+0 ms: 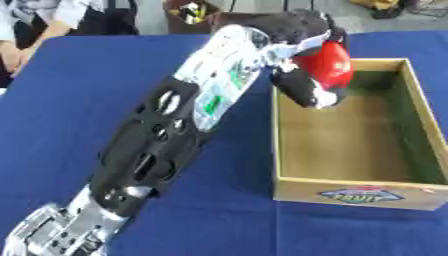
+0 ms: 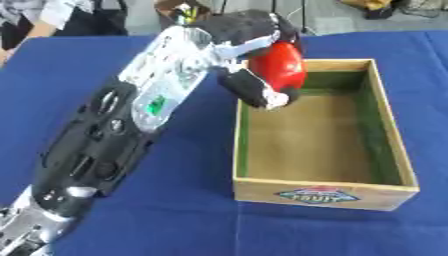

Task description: Pick up objects on the table and place them in the box.

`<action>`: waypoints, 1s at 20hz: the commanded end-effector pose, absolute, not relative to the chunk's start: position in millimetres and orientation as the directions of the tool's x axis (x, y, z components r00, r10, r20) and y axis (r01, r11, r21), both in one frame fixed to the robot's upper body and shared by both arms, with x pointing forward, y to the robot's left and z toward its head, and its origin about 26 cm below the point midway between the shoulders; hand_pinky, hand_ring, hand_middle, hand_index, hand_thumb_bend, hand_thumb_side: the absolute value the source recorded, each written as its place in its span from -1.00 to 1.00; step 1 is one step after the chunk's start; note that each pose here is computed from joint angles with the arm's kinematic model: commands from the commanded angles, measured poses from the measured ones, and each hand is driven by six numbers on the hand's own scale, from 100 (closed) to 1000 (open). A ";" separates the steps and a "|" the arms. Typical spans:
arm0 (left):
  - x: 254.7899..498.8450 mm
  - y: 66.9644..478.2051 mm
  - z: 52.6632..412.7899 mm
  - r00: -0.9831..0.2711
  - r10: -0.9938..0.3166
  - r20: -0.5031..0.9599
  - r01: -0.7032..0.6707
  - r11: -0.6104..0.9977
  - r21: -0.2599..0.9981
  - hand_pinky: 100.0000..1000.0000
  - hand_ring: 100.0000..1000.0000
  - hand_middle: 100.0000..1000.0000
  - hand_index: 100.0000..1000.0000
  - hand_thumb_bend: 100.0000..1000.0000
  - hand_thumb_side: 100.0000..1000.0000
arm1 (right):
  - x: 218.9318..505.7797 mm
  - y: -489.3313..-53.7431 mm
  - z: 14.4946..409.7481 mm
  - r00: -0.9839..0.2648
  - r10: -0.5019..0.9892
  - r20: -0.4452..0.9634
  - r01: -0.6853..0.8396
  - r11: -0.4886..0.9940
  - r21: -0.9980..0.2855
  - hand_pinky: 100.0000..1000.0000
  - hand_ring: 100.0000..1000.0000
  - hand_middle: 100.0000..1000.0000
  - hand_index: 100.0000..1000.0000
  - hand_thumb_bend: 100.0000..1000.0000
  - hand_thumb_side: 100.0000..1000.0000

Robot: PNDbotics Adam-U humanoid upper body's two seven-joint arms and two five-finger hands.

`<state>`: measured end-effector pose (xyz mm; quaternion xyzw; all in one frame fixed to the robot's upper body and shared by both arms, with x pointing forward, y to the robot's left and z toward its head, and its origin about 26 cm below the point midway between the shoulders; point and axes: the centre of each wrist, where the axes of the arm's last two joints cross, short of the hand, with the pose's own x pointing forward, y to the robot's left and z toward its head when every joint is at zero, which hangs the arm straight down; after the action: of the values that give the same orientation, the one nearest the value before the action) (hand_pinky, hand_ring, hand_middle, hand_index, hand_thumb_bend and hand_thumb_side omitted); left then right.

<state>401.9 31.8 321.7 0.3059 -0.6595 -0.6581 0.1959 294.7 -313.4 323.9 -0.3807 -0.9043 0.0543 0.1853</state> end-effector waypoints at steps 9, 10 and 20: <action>411.7 4.0 283.1 -0.710 -0.667 -0.226 -0.177 -0.141 0.974 -0.84 -0.14 -0.06 0.53 -1.00 -0.24 | 290.8 -310.2 334.3 -0.668 0.698 0.258 0.664 0.716 -0.217 0.60 0.58 0.58 0.69 -1.00 1.00; 412.7 3.3 280.5 -0.706 -0.669 -0.231 -0.181 -0.145 0.973 -0.82 -0.13 -0.05 0.53 -1.00 -0.24 | 290.8 -309.9 334.4 -0.670 0.696 0.257 0.662 0.717 -0.217 0.60 0.58 0.58 0.69 -1.00 1.00; 414.6 4.1 273.4 -0.698 -0.654 -0.293 -0.245 -0.166 0.955 -0.07 0.38 0.53 0.86 -0.86 0.74 | 290.9 -309.7 334.2 -0.673 0.693 0.257 0.659 0.720 -0.217 0.60 0.58 0.58 0.69 -1.00 1.00</action>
<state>418.4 5.2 262.4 0.3481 -0.6189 -0.6835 0.1693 295.8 -309.2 325.6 -0.3675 -0.9110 0.0489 0.1805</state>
